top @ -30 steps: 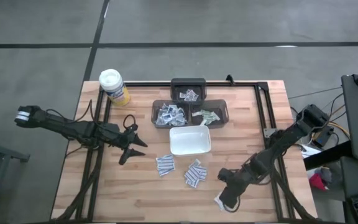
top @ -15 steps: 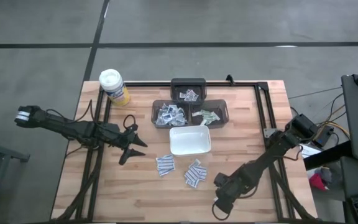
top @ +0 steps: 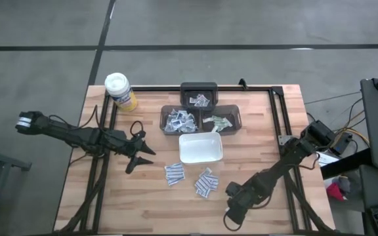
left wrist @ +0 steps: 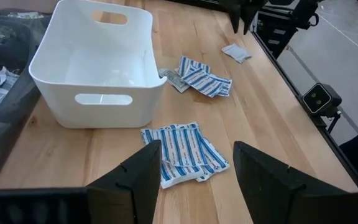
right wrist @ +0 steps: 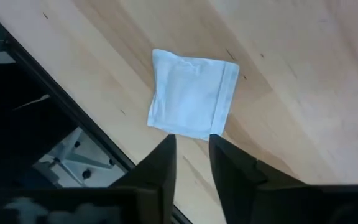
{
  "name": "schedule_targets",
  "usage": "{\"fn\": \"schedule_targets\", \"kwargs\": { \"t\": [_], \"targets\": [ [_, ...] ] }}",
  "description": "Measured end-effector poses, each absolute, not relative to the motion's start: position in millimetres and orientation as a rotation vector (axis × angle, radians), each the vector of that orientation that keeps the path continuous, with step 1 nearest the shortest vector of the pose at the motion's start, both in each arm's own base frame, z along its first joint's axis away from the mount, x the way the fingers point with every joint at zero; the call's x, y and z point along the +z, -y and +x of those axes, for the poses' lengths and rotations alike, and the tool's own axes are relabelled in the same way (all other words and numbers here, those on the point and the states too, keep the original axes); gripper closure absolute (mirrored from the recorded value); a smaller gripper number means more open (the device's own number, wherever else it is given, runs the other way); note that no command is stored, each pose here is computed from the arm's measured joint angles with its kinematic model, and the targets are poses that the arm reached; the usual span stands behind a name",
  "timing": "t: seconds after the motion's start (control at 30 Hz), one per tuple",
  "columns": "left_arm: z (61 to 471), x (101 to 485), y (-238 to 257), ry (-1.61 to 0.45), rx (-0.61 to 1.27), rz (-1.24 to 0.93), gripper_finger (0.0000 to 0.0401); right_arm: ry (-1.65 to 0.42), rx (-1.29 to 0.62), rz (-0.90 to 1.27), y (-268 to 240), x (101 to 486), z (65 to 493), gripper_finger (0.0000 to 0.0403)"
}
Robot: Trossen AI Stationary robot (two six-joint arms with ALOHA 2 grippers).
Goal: Pick & Place First Aid Supplies
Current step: Put the blue bandage into the white bin
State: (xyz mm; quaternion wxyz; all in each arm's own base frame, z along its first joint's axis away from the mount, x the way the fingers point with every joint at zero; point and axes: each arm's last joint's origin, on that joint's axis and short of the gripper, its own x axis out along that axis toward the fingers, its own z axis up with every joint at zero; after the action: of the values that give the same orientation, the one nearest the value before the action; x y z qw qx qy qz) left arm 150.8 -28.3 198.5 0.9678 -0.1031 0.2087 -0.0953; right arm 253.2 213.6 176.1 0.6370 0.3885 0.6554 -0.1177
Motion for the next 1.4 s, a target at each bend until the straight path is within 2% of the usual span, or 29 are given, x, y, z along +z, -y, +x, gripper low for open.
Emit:
{"fn": "schedule_targets", "kwargs": {
  "t": [0.27,0.5,0.8,1.2,1.4],
  "targets": [
    [151,198,28,-0.422,-0.192,-0.208,0.0204,-1.520,-0.302,0.867,-215,164,256,0.0275],
    [151,197,28,-0.422,-0.192,-0.209,0.0204,-1.555,-0.358,0.836,-219,146,260,0.0274],
    [149,191,28,-0.436,-0.184,-0.238,0.0204,-1.611,-0.462,0.833,-220,124,263,0.0307],
    [149,189,28,-0.440,-0.182,-0.245,0.0204,-1.629,-0.513,0.774,-221,127,264,0.0388],
    [149,189,28,-0.440,-0.183,-0.244,0.0204,-1.635,-0.519,0.763,-220,127,263,0.0394]
  ]
}}
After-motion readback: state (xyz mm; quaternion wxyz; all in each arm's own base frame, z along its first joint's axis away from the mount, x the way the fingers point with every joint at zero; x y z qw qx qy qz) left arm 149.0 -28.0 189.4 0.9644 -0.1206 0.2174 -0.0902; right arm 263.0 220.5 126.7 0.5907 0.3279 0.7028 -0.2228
